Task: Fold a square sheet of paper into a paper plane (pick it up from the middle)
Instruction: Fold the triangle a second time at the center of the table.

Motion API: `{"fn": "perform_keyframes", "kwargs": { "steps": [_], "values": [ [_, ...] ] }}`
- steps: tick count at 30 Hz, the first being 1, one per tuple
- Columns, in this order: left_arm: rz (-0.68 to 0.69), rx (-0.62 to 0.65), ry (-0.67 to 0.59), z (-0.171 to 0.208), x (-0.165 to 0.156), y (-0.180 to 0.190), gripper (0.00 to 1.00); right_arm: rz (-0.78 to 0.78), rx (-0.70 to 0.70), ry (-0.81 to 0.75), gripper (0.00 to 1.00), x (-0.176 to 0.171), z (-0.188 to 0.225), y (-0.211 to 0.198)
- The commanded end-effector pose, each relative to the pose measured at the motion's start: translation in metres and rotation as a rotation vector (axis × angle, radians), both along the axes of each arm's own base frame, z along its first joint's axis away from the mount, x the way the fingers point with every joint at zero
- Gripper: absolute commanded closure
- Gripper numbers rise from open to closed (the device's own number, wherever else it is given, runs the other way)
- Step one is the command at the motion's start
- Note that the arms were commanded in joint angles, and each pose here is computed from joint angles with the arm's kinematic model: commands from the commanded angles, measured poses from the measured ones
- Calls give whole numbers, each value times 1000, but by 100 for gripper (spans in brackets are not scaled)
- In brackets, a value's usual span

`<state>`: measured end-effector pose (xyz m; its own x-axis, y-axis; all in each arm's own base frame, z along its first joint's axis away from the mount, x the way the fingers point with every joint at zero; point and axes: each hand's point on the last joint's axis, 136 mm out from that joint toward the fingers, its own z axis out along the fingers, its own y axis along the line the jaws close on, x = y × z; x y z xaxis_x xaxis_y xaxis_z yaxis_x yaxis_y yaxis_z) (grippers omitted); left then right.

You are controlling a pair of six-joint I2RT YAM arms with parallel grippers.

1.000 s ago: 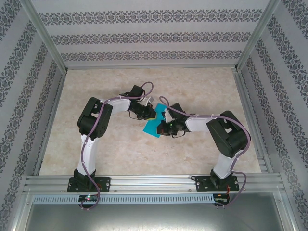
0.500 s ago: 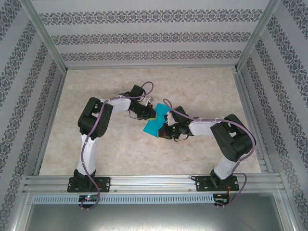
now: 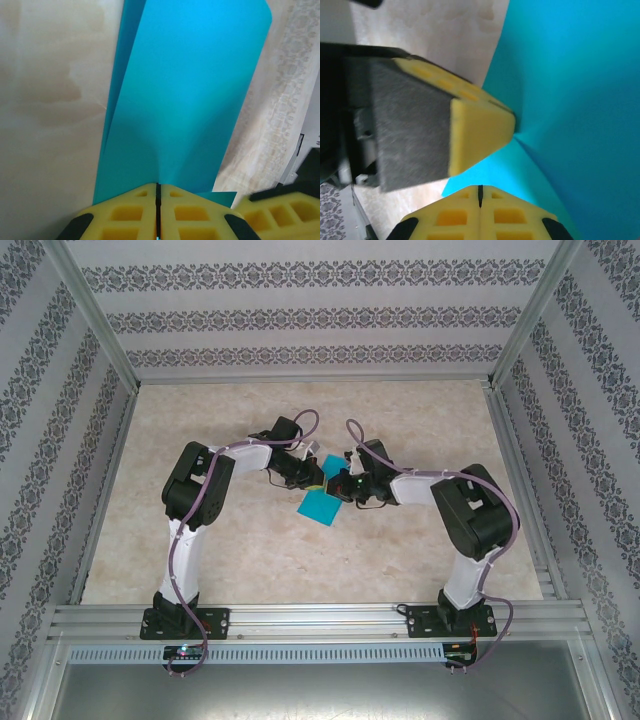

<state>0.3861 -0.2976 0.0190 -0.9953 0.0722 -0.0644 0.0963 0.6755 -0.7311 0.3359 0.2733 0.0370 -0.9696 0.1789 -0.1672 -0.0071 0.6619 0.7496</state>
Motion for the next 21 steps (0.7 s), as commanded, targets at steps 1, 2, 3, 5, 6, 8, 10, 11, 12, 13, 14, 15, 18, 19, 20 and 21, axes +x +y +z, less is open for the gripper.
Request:
{"fn": "perform_keyframes", "kwargs": {
  "steps": [1,2,3,5,6,8,10,11,12,13,14,15,18,19,20,21],
  "values": [
    [17,190,113,-66,-24,33,89,-7,-71,9,97,5,-18,-7],
    [16,190,114,-66,-25,33,89,-6,-94,13,97,4,-23,-10],
    [16,191,113,-66,-24,33,89,-7,-114,17,97,2,-28,-14],
    [14,192,111,-66,-24,33,89,-11,-147,28,97,-1,-35,-22],
    [14,193,112,-67,-25,34,89,-13,-165,31,97,-4,-39,-26],
    [16,194,115,-67,-25,34,89,-19,-203,36,97,-8,-44,-34],
    [13,192,112,-66,-25,33,88,-20,-227,43,97,-14,-46,-42],
    [14,192,111,-66,-24,33,88,-25,-232,43,97,-15,-46,-45],
    [12,194,112,-67,-25,33,89,-30,-244,41,97,-17,-46,-49],
    [13,195,113,-67,-25,34,88,-32,-256,40,97,-20,-46,-53],
    [13,195,113,-67,-25,34,88,-37,-266,42,97,-21,-46,-57],
    [13,196,114,-68,-25,34,88,-42,-276,39,96,-23,-46,-60],
    [15,190,114,-67,-25,33,88,-47,-280,32,96,-26,-41,-65],
    [16,189,115,-67,-25,33,88,-44,-282,29,96,-26,-39,-66],
    [15,188,114,-67,-24,33,88,-45,-286,29,96,-27,-38,-67],
    [15,186,112,-66,-24,32,88,-46,-289,26,96,-27,-36,-68]
  ]
}}
